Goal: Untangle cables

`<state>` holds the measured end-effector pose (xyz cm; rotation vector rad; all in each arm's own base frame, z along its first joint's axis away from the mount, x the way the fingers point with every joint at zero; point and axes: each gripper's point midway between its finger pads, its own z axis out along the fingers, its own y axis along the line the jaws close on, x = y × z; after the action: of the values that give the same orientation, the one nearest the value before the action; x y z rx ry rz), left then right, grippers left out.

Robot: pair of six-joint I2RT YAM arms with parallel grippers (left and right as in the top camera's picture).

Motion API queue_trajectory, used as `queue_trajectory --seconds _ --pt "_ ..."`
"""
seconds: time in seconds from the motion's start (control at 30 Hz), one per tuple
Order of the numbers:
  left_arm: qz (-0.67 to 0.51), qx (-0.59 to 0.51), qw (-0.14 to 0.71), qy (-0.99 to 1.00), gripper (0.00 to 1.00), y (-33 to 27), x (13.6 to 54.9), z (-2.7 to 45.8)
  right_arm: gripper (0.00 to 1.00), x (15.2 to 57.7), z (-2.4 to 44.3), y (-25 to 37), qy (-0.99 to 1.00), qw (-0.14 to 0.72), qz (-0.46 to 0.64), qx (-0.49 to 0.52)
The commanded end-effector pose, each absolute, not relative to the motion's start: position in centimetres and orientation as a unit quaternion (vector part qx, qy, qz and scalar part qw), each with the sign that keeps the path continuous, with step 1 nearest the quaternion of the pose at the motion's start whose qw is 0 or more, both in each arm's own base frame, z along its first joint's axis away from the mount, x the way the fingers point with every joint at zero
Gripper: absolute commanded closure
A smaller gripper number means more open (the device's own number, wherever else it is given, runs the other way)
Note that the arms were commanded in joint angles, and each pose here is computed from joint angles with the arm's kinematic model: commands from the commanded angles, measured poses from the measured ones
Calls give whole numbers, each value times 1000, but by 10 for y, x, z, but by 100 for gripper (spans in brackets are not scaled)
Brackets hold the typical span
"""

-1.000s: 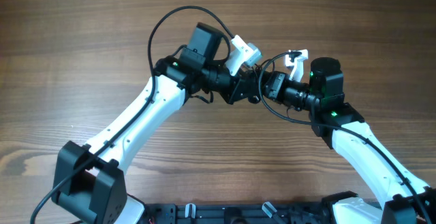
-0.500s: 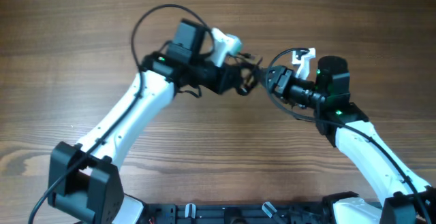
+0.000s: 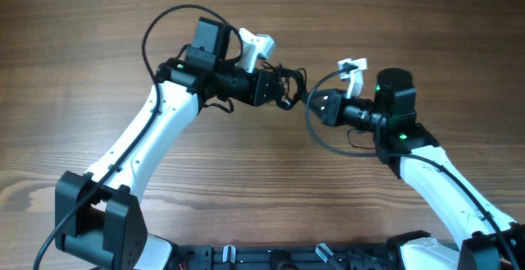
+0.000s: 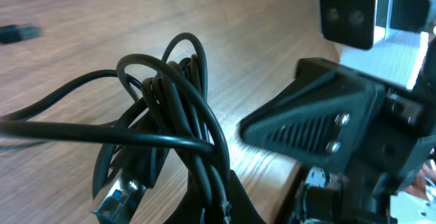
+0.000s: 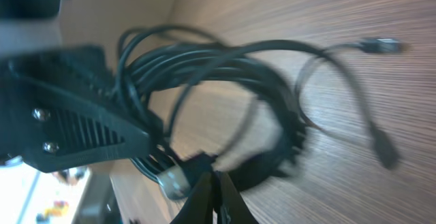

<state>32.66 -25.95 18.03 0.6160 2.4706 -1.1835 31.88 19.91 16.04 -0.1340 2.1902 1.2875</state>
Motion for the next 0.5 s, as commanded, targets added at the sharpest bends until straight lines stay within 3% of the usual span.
queue_trajectory --seconds 0.0,0.47 --pt "-427 229 173 857 96 -270 317 196 95 312 166 216 808 311 484 -124" --pt "-342 95 196 914 96 -249 350 179 96 301 173 223 795 293 513 -140"
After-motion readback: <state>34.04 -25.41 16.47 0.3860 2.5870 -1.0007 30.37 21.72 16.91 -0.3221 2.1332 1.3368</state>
